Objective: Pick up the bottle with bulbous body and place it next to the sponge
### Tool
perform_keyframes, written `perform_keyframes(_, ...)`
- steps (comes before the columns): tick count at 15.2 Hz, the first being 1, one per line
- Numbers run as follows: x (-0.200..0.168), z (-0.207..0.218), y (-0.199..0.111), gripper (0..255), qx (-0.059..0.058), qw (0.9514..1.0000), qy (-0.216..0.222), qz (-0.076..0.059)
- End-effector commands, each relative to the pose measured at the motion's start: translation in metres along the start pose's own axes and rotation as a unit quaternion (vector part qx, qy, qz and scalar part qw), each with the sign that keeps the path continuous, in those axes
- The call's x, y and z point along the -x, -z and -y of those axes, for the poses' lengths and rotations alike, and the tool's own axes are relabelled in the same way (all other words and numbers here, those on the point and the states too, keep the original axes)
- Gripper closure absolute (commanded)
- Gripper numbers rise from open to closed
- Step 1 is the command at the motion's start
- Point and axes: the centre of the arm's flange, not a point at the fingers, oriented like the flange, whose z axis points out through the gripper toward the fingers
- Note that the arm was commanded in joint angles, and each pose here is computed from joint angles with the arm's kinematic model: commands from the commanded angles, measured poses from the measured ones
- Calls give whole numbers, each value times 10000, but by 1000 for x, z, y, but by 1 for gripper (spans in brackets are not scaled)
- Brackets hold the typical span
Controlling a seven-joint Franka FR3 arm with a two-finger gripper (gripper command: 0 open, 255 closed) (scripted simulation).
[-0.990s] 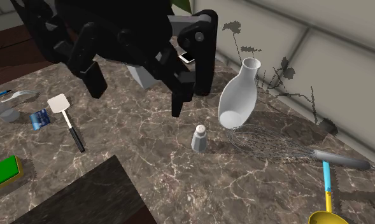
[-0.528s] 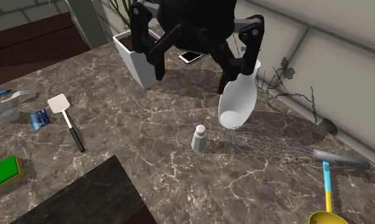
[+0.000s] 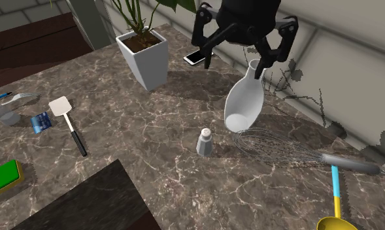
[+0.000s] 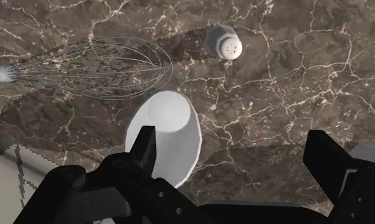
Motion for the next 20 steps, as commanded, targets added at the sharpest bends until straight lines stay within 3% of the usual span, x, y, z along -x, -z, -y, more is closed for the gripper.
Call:
perform_keyframes(1, -21, -13, -7, 0, 30, 10000, -27, -15)
perform_keyframes(8, -93, -56, -32, 0, 121, 9998, -128, -61)
perform_keyframes(15, -93, -57, -68, 0, 121, 9998, -128, -61)
perform_keyframes(20, -93, -57, -72, 0, 121, 9998, -128, -61)
